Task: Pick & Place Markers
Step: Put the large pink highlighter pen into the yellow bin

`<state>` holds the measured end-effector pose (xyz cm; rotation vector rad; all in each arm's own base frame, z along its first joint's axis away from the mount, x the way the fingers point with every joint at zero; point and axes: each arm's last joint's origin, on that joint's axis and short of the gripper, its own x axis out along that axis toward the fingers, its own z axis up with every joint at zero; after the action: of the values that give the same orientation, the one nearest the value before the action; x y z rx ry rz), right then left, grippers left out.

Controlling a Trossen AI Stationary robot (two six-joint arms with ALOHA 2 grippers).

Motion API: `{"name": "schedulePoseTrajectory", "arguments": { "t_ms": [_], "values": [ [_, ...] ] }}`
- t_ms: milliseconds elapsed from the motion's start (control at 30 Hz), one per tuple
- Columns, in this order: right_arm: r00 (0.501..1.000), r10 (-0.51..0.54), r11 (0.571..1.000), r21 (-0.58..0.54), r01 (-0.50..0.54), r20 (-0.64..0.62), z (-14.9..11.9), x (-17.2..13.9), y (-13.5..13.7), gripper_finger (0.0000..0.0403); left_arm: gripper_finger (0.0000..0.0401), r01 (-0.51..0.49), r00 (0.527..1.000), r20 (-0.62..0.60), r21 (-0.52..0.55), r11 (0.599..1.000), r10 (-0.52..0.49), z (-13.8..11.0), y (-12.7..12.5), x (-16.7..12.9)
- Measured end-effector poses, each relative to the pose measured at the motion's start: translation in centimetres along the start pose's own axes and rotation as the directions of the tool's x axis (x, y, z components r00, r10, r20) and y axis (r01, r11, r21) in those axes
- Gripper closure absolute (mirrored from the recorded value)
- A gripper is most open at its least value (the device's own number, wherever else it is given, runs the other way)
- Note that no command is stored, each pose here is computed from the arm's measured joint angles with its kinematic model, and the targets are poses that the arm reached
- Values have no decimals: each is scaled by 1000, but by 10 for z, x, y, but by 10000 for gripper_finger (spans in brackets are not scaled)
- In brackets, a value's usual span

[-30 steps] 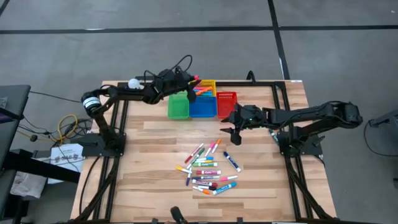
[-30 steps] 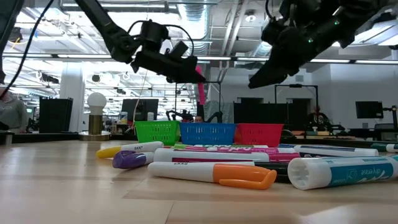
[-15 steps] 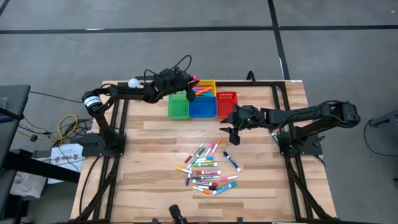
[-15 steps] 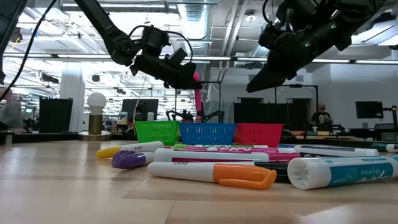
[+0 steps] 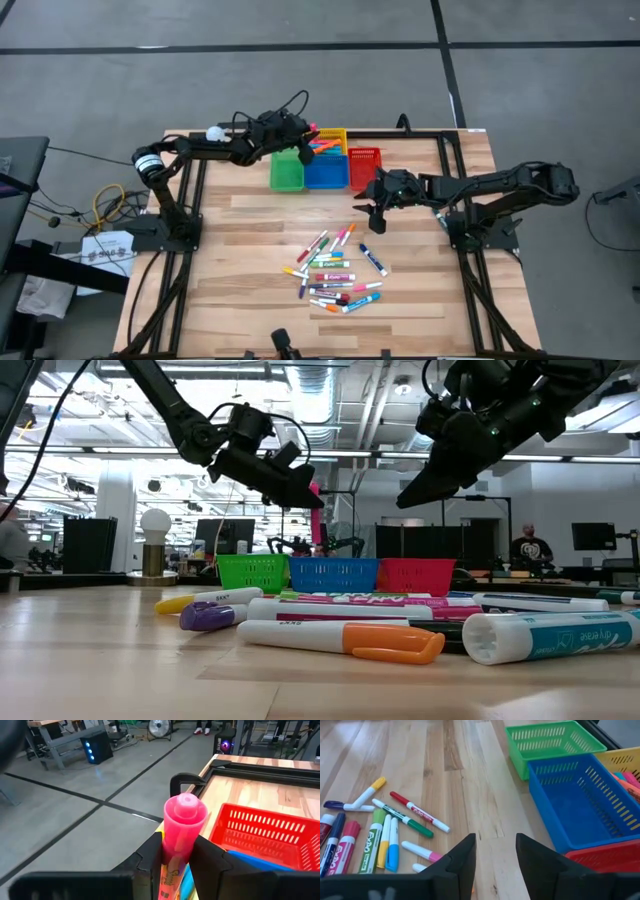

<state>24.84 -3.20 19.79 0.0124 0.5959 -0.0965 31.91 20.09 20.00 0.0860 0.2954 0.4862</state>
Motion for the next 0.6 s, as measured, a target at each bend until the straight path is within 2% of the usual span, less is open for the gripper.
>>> {"name": "schedulePoseTrajectory", "arguments": {
  "t_ms": [300, 600],
  "values": [
    [1000, 1, 1000, 0, -1, -1, 0, 0, 0, 276, 318, 10, 995, -97, -10, 1000, -11, -31, -4, 16],
    [1000, 1, 1000, 0, -1, -1, 0, 0, 0, 278, 308, 5, 995, -98, -9, 1000, -6, -33, -4, 17]
  ]
}}
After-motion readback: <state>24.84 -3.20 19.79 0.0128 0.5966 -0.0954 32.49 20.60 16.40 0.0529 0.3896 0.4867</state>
